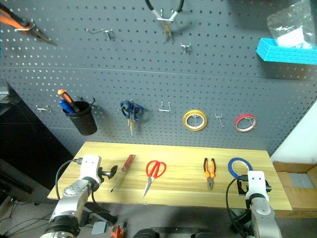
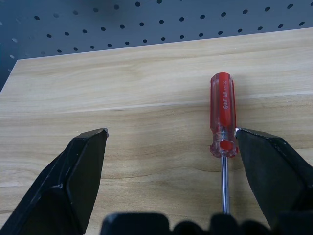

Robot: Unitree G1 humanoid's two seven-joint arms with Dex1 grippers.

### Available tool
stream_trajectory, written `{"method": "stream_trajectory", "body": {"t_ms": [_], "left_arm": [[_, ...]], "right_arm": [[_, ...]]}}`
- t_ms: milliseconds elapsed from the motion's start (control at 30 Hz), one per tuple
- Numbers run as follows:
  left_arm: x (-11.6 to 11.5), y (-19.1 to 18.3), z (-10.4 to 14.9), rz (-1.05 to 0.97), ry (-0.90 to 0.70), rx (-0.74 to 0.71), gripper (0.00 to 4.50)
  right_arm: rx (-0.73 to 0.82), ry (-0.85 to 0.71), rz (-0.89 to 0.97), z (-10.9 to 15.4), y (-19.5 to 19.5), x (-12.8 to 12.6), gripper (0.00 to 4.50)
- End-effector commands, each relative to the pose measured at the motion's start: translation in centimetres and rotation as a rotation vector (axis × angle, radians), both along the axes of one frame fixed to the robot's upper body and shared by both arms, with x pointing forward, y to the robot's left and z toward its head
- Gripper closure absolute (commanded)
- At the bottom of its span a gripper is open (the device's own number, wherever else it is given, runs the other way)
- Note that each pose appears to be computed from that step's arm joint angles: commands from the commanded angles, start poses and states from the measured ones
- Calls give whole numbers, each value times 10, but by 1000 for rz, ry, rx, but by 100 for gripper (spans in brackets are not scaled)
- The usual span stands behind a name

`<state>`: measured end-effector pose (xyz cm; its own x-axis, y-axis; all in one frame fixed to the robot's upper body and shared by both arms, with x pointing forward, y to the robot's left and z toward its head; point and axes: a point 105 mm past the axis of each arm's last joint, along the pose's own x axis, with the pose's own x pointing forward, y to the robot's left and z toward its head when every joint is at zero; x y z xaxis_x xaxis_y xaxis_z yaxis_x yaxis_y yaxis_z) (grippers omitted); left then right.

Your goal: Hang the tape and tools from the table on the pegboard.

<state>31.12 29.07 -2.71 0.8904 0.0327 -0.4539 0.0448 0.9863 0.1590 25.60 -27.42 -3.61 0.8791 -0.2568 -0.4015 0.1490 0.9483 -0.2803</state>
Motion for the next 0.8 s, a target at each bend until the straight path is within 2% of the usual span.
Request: {"method": "stream_trajectory", "body": {"t_ms": [33, 800], "left_arm": [[9, 5, 18, 5, -60, 15, 2], [10, 5, 23, 20, -75, -1, 2]], "right_arm": [[-26, -52, 17, 17, -2, 8, 0], [-25, -43, 14, 16, -3, 5, 0]]}}
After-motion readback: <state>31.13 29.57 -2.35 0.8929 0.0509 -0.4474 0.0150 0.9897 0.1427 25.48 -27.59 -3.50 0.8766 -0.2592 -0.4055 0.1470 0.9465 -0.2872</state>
